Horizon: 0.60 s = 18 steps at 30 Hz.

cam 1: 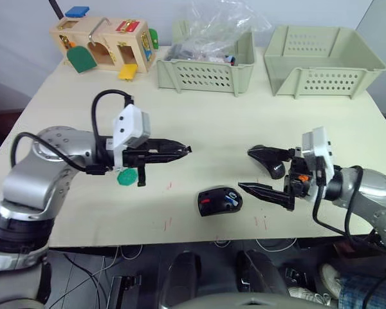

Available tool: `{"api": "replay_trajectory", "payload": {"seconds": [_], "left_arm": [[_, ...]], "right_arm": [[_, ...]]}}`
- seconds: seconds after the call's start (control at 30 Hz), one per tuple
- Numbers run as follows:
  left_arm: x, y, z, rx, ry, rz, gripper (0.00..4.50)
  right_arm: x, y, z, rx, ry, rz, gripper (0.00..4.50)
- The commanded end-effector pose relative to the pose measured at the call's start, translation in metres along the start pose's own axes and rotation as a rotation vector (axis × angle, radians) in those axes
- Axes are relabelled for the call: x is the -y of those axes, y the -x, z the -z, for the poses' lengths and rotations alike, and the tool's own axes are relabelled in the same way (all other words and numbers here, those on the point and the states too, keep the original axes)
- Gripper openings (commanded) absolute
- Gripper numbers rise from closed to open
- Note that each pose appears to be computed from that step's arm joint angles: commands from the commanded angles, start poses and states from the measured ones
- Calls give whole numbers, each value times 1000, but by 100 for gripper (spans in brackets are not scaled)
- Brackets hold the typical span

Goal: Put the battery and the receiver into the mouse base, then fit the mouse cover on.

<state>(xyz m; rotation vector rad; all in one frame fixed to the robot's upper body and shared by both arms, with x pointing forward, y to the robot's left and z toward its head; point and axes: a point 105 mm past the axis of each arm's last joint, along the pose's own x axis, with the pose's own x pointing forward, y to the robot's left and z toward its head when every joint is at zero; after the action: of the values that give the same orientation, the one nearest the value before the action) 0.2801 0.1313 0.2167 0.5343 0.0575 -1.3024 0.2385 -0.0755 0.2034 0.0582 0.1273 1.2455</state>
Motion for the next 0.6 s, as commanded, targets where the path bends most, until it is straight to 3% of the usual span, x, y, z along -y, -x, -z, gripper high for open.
{"api": "replay_trajectory", "payload": {"seconds": [0.03,0.33,0.43,0.5,0.6], "left_arm": [[1,-11,-12,15,-116,58,3],[0,-31,-25,79,-257,153,3],[2,-34,-26,89,-280,171,3],[2,-35,-26,89,-295,175,3],[4,-35,-26,90,-308,182,3]], "right_arm": [[3,-5,-4,-67,-123,33,450],[8,-25,-16,-127,-459,-14,450],[11,-29,-28,-93,-538,-16,374],[12,-29,-28,-104,-540,-10,292],[11,-32,-29,-93,-551,-21,292]]}}
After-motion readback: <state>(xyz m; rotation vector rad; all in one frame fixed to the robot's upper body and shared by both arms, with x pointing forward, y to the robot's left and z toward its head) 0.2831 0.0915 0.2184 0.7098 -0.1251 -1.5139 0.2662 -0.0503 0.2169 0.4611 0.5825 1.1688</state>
